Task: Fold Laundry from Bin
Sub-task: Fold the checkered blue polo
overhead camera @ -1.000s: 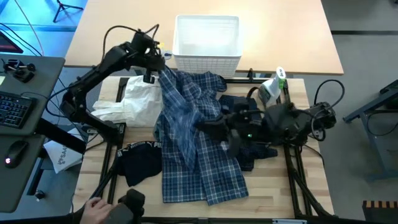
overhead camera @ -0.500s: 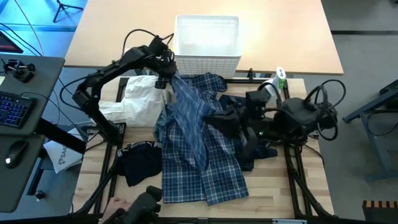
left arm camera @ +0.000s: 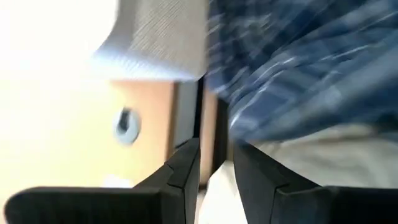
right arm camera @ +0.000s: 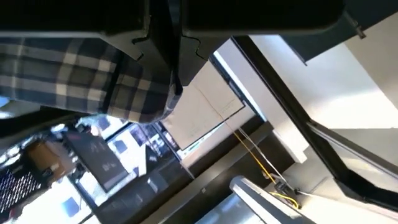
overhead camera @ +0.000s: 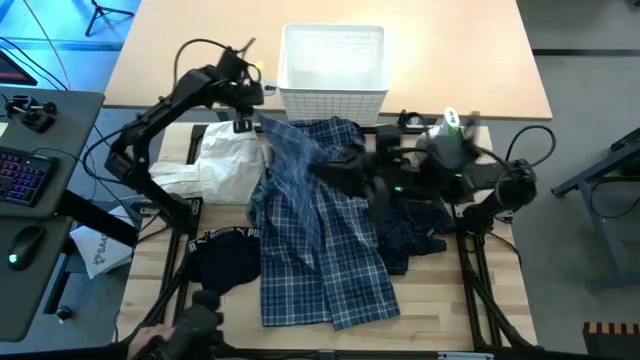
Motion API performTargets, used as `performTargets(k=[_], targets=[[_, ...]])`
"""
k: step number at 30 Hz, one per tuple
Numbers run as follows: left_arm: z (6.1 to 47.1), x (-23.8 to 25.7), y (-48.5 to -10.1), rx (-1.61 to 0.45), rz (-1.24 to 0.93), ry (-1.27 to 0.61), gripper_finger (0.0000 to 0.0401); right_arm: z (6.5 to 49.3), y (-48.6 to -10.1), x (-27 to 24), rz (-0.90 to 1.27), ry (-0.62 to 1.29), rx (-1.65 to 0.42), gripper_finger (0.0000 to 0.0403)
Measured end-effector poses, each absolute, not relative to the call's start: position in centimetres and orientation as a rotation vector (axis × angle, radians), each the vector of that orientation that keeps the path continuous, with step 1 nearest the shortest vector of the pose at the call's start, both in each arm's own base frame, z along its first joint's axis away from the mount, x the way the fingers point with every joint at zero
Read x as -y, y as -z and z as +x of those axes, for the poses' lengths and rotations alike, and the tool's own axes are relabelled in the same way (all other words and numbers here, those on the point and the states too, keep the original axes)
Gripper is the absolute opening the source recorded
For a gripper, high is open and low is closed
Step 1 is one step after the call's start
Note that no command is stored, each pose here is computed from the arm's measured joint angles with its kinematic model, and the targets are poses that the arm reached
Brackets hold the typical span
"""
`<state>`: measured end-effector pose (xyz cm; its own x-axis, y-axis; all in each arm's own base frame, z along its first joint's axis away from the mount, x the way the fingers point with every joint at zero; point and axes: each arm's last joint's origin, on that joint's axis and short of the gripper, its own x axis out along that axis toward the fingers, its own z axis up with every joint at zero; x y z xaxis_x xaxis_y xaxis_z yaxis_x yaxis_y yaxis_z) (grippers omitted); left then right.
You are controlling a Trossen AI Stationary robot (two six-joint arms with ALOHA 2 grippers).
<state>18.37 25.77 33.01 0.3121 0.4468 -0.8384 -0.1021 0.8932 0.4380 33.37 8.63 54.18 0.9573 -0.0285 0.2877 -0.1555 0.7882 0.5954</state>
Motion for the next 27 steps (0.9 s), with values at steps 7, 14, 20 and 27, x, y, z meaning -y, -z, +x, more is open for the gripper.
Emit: performTargets(k=[7, 14, 20, 27], targets=[[16.0, -26.8, -34.5, -1.096, 0.272, -0.493, 0.006, 39.7, -50.3, -6.1, 0.745, -0.147, 0.265, 0.0], [15.7, -25.3, -35.9, -0.962, 0.138, -0.51, 0.006, 44.2, -47.7, -2.7, 0.858, -0.326, 0.41, 0.0], [15.9, -21.9, -38.4, -0.784, 0.041, -0.446, 0.006, 42.4, -49.9, -0.9, 0.716, -0.309, 0.524, 0.0], [16.1, -17.3, -40.4, -0.705, 0.0, -0.346, 0.006, 32.6, -52.3, -1.9, 0.446, 0.514, 0.114, 0.0]])
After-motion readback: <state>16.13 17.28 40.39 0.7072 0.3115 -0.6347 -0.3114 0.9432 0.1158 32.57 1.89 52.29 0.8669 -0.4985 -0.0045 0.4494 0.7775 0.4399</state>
